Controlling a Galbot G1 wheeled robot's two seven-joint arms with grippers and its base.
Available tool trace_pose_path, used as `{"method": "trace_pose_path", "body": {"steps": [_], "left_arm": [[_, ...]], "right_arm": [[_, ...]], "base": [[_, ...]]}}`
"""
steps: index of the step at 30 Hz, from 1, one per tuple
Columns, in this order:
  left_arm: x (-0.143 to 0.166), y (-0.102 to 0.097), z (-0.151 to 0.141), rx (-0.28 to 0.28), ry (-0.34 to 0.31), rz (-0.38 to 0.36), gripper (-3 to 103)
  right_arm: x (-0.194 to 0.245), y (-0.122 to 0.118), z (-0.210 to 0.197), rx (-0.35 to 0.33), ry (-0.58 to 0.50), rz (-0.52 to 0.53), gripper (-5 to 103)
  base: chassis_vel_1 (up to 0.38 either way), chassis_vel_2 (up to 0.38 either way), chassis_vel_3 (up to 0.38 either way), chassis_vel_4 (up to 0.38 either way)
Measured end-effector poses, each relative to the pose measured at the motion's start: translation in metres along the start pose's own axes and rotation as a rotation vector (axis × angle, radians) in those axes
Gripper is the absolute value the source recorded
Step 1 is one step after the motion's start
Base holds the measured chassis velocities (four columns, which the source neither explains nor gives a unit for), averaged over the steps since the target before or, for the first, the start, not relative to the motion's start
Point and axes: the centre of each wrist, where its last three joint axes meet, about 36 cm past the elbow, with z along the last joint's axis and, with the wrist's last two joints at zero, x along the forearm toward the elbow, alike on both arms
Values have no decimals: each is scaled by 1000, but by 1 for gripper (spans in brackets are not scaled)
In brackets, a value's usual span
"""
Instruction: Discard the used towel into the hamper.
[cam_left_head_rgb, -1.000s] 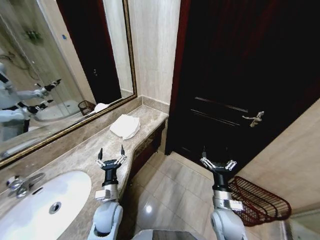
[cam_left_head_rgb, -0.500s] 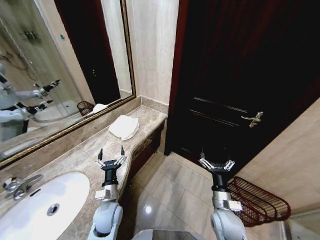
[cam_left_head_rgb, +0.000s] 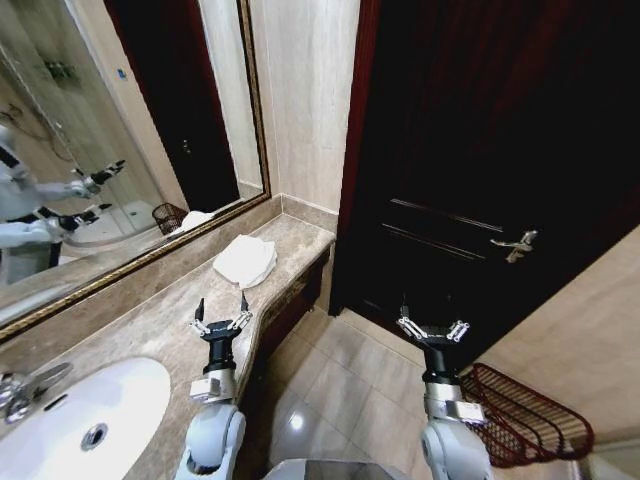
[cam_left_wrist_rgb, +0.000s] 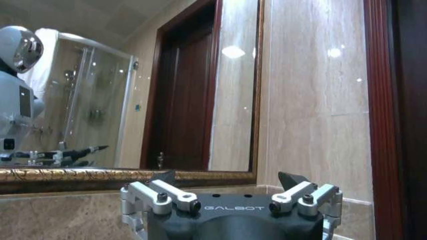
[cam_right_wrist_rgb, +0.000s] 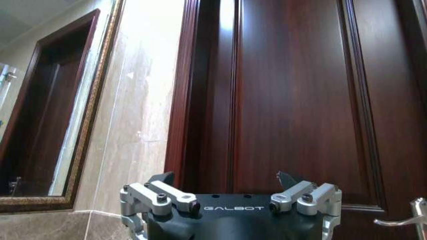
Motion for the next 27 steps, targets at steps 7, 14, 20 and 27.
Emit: {"method": "trace_pose_path", "body": {"steps": [7,14,20,27], "left_arm": [[2,-2,3,2,15,-9,100],[1,-2,4,-2,33,-23,100],[-5,0,7,-14,102,-41,100],[-20,-2,11,-11,186,-73,100]], "right_arm": [[0,0,2,1,4,0,100],[0,0,3,0,4,0,100],[-2,0,6,-16,-25,-14,100],[2,-2,15,-8,-16,-38,100]], "base": [[-54,47,49,-50],[-80,106,89,-78],[-90,113,104,-94],[-30,30,29,-21]]}}
